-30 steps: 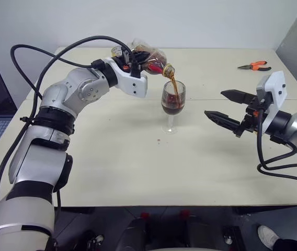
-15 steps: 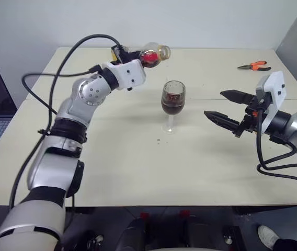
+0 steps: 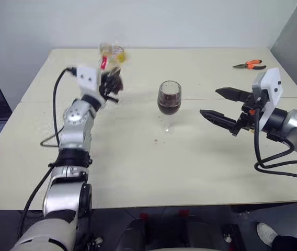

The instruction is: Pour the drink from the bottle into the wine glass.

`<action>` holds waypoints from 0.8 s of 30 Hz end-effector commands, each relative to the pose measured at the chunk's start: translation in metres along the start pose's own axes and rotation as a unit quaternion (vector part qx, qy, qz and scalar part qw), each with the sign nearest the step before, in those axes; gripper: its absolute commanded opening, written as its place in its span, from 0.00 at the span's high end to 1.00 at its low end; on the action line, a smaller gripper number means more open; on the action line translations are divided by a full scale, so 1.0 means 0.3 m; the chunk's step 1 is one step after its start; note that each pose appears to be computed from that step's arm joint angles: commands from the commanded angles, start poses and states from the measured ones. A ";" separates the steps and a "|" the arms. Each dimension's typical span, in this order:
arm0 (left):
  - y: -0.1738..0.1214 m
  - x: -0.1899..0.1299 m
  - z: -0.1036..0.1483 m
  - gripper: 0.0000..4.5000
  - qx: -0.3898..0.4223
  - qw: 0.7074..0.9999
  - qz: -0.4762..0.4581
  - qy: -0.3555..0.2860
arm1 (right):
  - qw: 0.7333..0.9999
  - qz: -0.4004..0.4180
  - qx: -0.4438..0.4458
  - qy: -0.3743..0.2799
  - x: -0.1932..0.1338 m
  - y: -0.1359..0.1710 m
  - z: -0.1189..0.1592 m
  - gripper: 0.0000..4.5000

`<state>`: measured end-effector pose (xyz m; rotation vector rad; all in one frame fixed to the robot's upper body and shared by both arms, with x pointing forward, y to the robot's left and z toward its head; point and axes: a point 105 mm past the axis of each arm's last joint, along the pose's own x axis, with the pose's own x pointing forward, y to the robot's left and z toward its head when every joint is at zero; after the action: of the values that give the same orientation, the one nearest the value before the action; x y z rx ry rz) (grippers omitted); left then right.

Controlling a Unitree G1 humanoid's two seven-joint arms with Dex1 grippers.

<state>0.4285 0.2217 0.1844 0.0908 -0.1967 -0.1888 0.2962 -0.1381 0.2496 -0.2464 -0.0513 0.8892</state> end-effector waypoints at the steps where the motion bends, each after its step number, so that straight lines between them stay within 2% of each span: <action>1: 0.058 -0.038 0.052 0.86 -0.011 0.998 0.047 -0.050 | 0.999 0.016 -0.016 -0.022 0.010 0.017 0.043 0.00; 9: 0.112 -0.075 -0.020 0.86 -0.050 0.993 0.102 -0.043 | 0.999 0.032 -0.018 -0.024 0.028 0.021 0.047 0.00; 14: 0.119 -0.105 -0.108 0.86 -0.050 0.992 0.112 -0.024 | 0.999 0.037 -0.020 -0.025 0.037 0.020 0.049 0.00; 17: 0.118 -0.115 -0.146 0.64 -0.050 0.992 0.118 -0.013 | 0.999 0.039 -0.021 -0.025 0.039 0.020 0.051 0.00; 24: 0.120 -0.125 -0.155 0.15 -0.054 0.991 0.120 -0.016 | 0.999 0.038 -0.021 -0.026 0.043 0.017 0.049 0.00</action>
<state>0.4102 0.2631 0.1260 -0.0524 -0.1816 0.0280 0.3009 -0.1250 0.2502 -0.2406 -0.0542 0.9624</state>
